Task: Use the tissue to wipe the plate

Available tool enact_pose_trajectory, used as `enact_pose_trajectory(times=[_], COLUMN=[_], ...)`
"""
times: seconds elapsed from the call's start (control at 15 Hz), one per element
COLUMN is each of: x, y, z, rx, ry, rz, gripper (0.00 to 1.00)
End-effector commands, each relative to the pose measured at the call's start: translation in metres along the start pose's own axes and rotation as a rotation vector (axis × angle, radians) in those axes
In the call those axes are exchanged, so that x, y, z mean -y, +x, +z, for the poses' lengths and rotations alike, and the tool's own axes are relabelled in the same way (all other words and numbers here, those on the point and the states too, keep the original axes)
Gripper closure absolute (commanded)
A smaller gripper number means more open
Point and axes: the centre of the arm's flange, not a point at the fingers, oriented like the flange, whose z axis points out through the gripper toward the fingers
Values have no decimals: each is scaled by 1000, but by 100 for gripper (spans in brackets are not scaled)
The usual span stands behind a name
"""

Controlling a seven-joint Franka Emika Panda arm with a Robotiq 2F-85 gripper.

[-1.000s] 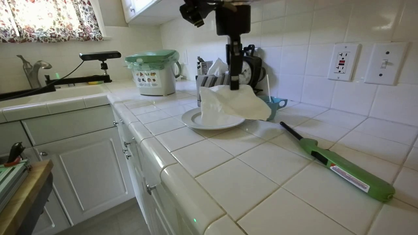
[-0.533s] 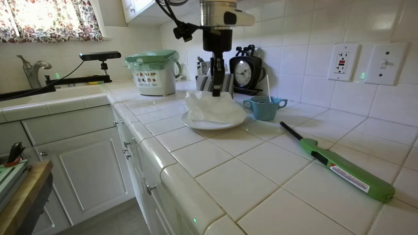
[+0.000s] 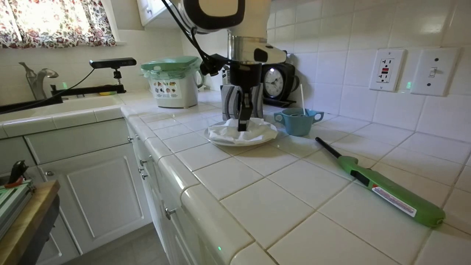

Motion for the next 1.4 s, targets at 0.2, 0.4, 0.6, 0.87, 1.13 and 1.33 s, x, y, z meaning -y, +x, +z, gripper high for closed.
enact_pose_trajectory(times=[0.2,0.4,0.6,0.87,1.13,1.33], x=[4,19,41,52,29,4], y=[8,6,-4,-22,-28,-23], z=[11,12,12,12,9,4], rx=[-48,-77,-83,-46,-8,-1], ry=[14,24,37,44,19,1], rz=[-55,-98,-144,-186,-151,-100], gripper=[100,100,100,100,100,100])
